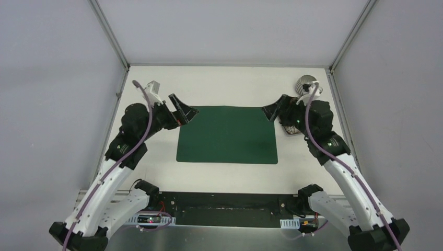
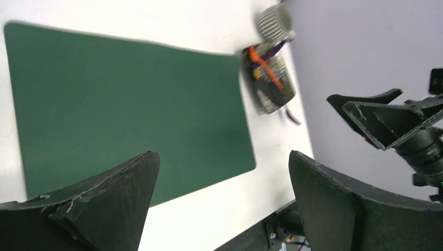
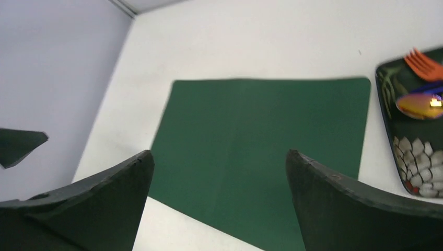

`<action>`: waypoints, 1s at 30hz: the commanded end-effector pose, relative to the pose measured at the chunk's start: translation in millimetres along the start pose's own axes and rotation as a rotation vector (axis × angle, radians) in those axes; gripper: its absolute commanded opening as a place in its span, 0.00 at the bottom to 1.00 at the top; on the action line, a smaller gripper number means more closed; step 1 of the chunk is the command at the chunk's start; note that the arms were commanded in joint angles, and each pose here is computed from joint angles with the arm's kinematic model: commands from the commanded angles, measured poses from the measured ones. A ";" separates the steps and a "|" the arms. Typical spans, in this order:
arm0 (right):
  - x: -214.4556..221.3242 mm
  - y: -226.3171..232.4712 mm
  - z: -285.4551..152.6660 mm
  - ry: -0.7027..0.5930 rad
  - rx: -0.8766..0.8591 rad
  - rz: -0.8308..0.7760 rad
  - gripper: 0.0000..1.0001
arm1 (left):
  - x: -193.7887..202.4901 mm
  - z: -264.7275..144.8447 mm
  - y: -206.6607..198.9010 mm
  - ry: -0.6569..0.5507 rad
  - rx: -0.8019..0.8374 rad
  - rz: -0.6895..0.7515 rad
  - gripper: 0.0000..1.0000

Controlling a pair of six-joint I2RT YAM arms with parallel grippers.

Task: Set the dinner table for one person
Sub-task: Pick up the spoon from the center of the board.

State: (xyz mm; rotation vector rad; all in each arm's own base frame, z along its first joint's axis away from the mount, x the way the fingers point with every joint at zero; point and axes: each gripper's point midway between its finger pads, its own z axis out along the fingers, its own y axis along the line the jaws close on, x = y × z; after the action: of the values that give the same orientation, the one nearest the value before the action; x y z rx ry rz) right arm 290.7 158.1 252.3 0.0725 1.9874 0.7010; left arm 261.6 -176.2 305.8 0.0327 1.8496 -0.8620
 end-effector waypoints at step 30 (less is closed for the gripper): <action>-121.2 10.3 -27.3 -0.132 0.231 -0.172 1.00 | -173.6 23.5 -89.1 -0.277 0.106 0.091 0.99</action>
State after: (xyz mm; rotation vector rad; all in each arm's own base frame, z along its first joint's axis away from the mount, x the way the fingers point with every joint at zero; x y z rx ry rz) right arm 315.8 143.5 431.2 -0.0364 1.7019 0.5601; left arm 298.7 -181.9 542.4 0.0545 1.3578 -0.8962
